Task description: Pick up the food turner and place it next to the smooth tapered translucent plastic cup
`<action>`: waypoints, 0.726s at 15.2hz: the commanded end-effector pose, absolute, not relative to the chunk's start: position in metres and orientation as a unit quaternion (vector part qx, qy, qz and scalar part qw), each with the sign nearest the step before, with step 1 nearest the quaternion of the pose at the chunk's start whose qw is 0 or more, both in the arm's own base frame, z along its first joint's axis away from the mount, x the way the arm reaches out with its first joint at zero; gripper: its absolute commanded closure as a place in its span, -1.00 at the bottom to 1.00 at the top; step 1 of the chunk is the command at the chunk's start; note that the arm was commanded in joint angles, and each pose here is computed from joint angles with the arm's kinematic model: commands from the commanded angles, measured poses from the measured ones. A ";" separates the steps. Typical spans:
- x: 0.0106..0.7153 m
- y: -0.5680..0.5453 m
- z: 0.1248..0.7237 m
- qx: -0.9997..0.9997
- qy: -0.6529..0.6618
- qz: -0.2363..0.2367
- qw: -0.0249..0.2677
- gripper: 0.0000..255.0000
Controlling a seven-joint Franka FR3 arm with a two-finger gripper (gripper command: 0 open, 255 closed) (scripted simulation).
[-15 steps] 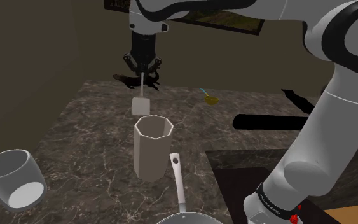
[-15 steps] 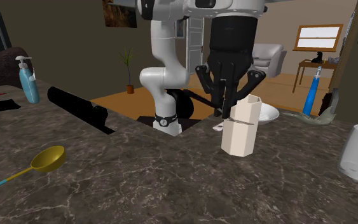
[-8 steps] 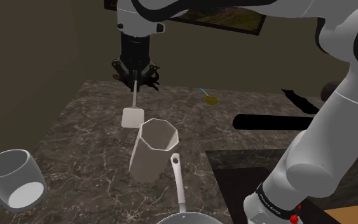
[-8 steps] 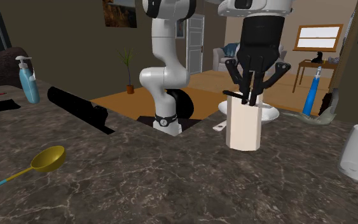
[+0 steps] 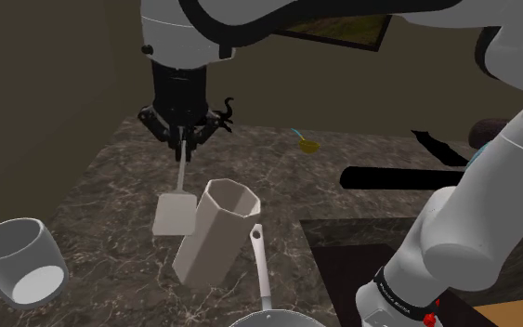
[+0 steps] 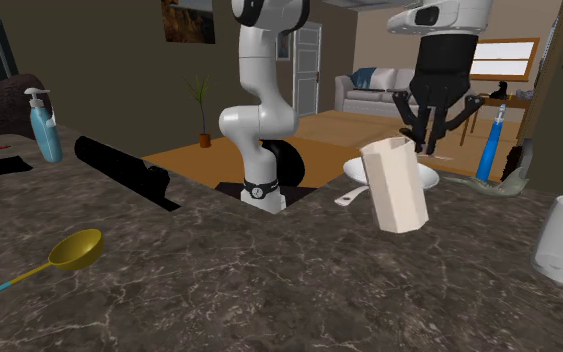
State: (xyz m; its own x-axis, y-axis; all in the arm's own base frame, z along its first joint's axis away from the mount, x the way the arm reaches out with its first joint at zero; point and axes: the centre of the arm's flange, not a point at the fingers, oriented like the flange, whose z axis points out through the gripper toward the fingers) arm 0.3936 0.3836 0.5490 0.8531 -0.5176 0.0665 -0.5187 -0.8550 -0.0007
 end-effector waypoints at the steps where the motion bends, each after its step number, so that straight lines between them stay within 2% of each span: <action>1: 0.376 0.400 0.551 0.962 -0.270 0.032 0.009 1.00; 5: 0.331 0.441 0.551 0.962 -0.270 0.032 0.009 1.00; 11: 0.331 0.441 0.519 0.962 -0.270 0.032 0.009 1.00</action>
State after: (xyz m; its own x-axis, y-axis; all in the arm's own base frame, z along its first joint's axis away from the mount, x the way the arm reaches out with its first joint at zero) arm 0.3310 0.4408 0.5247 0.8526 -0.5183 0.0663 -0.5194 -0.8545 -0.0004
